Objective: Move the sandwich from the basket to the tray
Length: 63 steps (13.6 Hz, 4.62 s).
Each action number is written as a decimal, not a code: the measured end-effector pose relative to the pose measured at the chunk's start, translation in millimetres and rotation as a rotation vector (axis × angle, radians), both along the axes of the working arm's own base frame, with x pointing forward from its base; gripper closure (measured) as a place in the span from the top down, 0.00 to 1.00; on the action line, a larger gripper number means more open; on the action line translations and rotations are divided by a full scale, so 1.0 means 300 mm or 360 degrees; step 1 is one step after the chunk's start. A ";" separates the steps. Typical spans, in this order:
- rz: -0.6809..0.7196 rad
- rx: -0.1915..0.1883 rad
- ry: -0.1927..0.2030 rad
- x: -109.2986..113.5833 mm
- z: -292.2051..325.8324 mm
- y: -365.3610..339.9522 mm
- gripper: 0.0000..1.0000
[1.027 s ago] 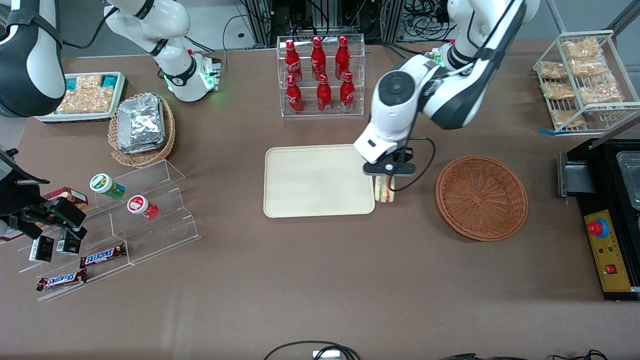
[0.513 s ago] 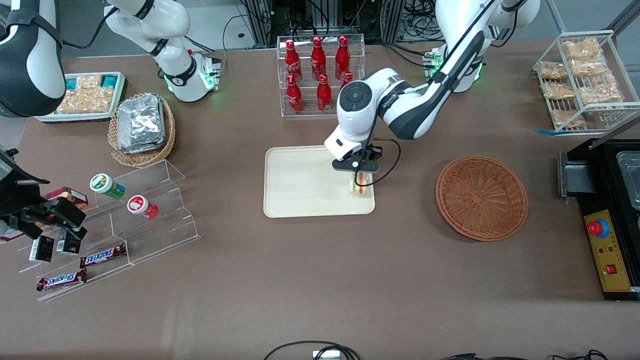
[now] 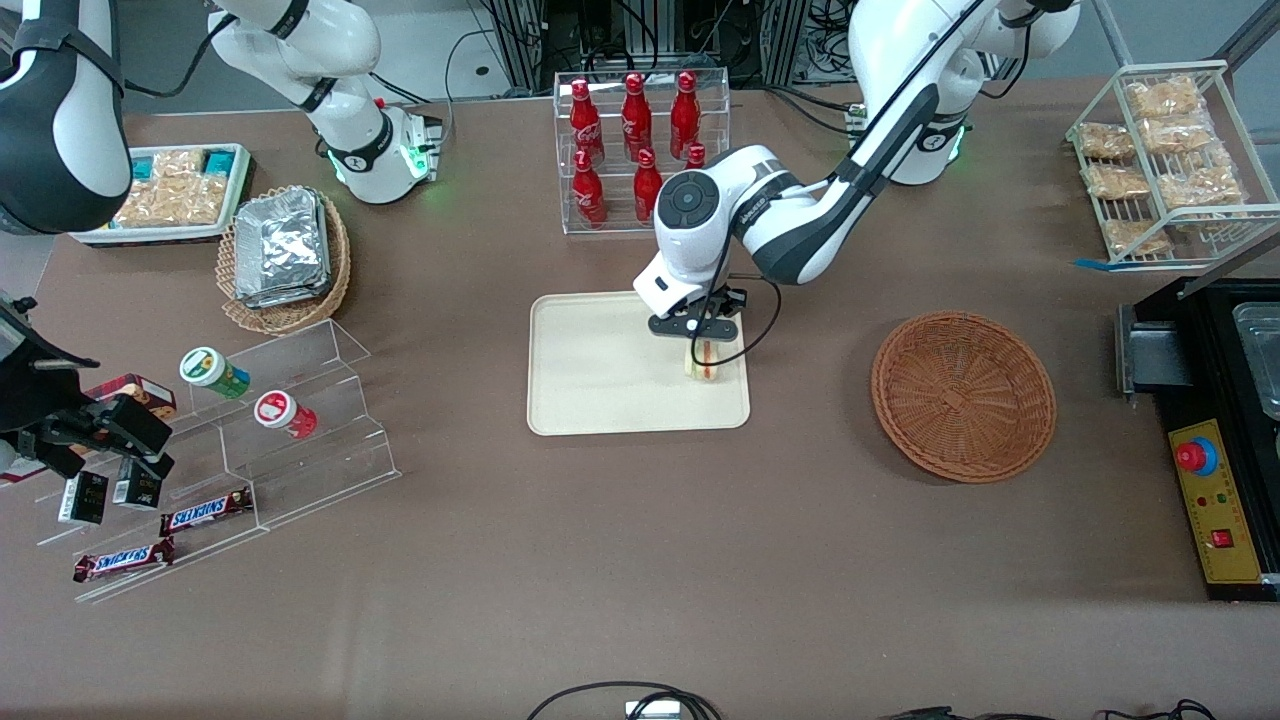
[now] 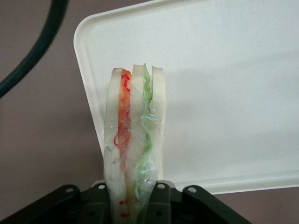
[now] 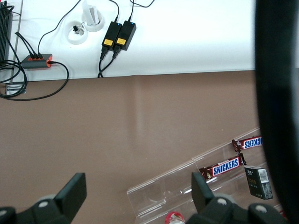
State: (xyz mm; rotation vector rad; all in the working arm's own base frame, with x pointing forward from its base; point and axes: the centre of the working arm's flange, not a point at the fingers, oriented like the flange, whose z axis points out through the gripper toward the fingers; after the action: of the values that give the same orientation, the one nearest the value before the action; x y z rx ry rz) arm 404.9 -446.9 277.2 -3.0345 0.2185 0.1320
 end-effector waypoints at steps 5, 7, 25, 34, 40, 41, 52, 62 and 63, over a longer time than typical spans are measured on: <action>-0.0006 0.0021 0.0050 -0.023 -0.062 -0.012 0.16; -0.0017 0.0037 0.0067 -0.027 -0.097 -0.010 0.16; 0.0227 0.0144 0.0049 0.148 -0.057 0.052 1.00; 0.0705 0.0280 -0.0213 0.559 0.292 0.491 1.00; 0.0575 0.0259 -0.0091 0.661 0.468 0.883 1.00; 0.0538 0.0254 -0.0065 0.662 0.507 0.945 1.00; 0.0168 0.0070 -0.0001 0.536 0.891 1.402 1.00; 0.0077 -0.0007 0.0019 0.512 0.928 1.490 1.00; 0.0053 -0.0008 0.0007 0.506 0.942 1.462 1.00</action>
State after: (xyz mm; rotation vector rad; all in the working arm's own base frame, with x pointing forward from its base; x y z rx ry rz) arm 556.9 -8.4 559.9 -3.0441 0.1693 0.1405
